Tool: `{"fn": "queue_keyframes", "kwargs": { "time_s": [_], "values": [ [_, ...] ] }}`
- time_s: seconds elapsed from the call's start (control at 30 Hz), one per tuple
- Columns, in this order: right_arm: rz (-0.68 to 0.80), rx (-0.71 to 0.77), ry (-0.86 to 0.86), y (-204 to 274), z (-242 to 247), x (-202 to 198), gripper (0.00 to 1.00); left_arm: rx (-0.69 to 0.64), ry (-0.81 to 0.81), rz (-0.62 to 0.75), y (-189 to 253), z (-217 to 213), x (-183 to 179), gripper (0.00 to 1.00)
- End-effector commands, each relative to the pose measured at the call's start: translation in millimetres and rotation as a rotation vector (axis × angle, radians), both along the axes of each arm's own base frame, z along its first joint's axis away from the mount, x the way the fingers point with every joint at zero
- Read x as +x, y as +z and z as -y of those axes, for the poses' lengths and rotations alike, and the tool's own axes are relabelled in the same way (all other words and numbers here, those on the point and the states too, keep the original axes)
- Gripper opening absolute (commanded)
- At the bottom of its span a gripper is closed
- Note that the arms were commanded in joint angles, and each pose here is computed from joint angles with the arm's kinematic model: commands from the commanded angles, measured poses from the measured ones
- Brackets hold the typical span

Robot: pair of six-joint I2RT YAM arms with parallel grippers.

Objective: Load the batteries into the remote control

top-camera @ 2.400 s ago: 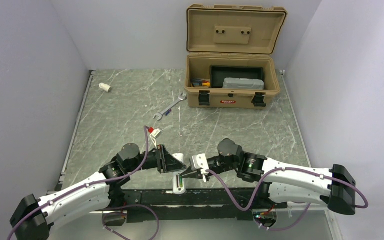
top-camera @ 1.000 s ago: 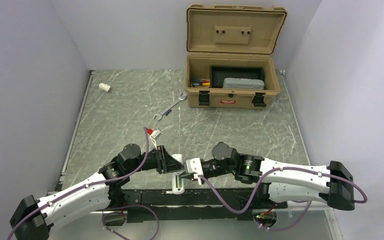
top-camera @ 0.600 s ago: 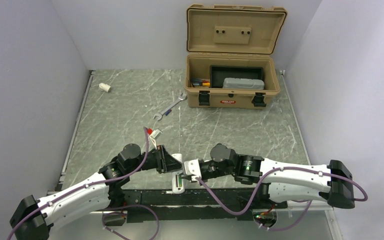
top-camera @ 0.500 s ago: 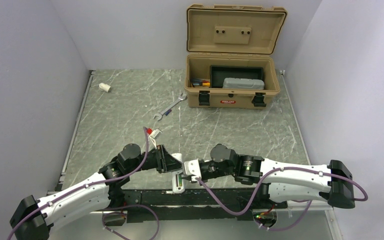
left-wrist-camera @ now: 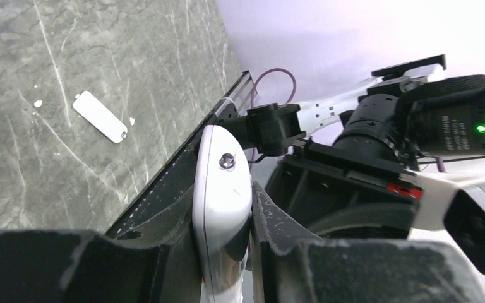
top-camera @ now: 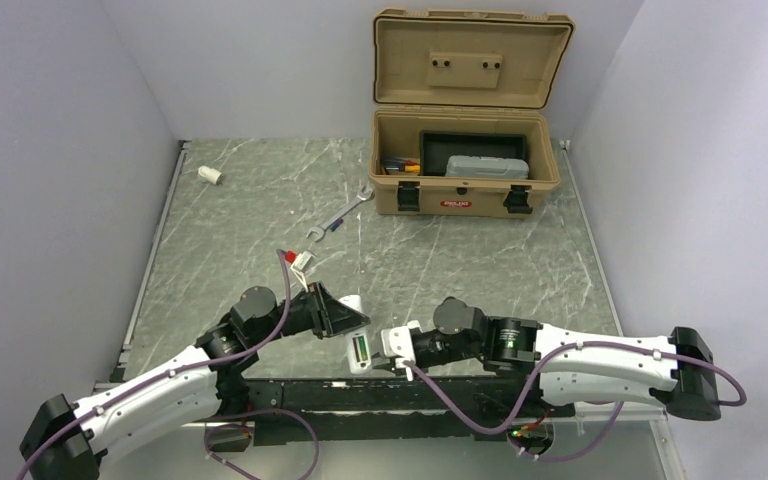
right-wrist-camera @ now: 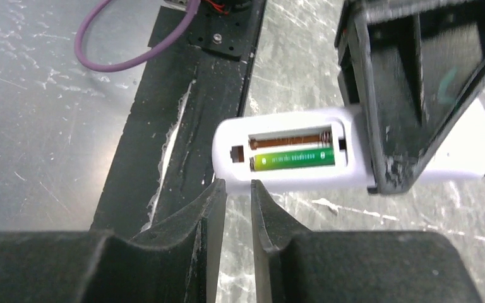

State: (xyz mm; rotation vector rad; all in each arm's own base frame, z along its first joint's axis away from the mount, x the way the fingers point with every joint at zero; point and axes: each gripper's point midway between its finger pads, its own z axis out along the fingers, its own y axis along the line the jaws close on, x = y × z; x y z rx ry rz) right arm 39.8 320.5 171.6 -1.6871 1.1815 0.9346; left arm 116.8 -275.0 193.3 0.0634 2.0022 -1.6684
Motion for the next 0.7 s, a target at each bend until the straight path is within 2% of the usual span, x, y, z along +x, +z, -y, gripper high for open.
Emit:
{"fn": "queue_keyframes", "kwargs": {
  "time_s": [0.0,0.07,0.17,0.43,0.53,0.67],
  "values": [
    [-0.047,0.045,-0.111,2,7,10,0.25,-0.134,-0.012,0.1,51,1,-2,0.0],
    [-0.089,0.111,-0.196,12,7,18,0.28,-0.118,-0.004,0.098,49,1,0,0.0],
    [-0.173,0.201,-0.315,25,10,29,0.37,-0.1,0.006,0.103,45,-1,1,0.0],
    [-0.551,0.433,-0.59,60,8,53,0.67,-0.022,0.044,0.138,35,-6,7,0.0],
    [-0.708,0.444,-0.688,62,1,60,0.71,-0.02,0.047,0.15,38,-7,7,0.0],
    [-0.778,0.393,-0.68,59,-15,56,0.72,-0.022,0.052,0.158,40,-9,7,0.0]
  ]
}}
